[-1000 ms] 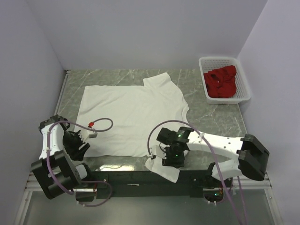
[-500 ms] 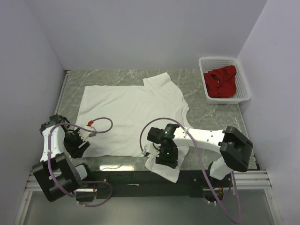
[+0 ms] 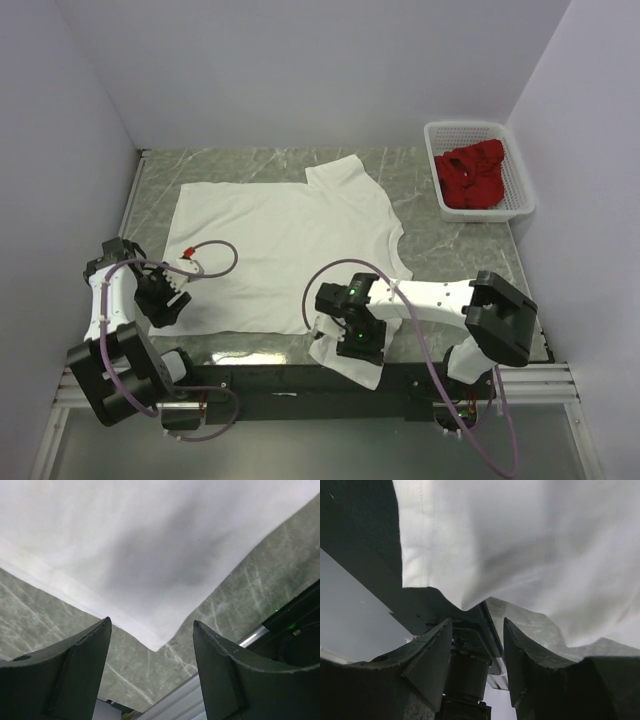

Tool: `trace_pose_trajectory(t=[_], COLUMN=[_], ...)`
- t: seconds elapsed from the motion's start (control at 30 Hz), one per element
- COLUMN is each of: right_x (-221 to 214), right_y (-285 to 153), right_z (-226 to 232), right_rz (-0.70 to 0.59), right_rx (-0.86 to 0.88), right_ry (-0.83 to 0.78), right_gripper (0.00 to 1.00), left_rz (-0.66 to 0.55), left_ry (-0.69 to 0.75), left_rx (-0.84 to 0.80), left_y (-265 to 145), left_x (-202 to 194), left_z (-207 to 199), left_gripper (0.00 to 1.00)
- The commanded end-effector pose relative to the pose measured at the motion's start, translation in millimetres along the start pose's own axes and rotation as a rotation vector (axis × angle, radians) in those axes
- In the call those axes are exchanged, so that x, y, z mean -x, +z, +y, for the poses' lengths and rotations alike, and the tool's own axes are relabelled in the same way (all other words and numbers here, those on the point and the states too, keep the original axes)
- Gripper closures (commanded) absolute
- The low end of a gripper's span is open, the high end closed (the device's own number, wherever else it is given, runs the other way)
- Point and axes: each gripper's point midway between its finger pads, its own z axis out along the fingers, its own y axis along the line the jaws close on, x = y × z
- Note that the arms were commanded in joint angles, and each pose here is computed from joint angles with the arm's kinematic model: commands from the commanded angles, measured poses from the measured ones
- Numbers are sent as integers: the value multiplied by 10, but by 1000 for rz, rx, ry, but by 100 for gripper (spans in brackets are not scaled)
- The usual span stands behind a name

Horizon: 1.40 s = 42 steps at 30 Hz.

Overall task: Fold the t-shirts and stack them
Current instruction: Fold the tshirt

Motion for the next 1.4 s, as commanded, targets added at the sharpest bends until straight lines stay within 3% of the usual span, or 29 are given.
trace_pose_trajectory(t=[0.0,0.17,0.4,0.5,0.53,0.63,0.87,1.07,1.37], right_x=[-72,-16,115,126,106,35,-42,9,54], right_y=[96,235,304,274,259,183,-3,-107,-168], right_z=[61,-12,-45,-35,-24,10,92,57,-41], right_rz=[50,122,126,111,110,111,65,13,-24], right_rx=[6,-13,-27,-26,-23,-14,9,15,39], right_ry=[-26,2,6,1,0,-5,-36,-16,49], right_gripper=[47,50,55,69,84,100,100,100,100], left_rz=[-53,-84,-109,-120,-115,-88,-61,-47,-61], left_ry=[5,-16,-46,-32,-31,-1,158,261,395], left_rx=[47,66,89,85,64,3,-258,-279,-175], left_y=[3,-1,-36,-60,-61,-46,-193,-123,199], left_x=[94,175,246,270,257,192,29,-81,-139], left_z=[102,212,339,332,279,143,-338,-391,-223], left_gripper=[28,27,27,27,28,30,39,40,38])
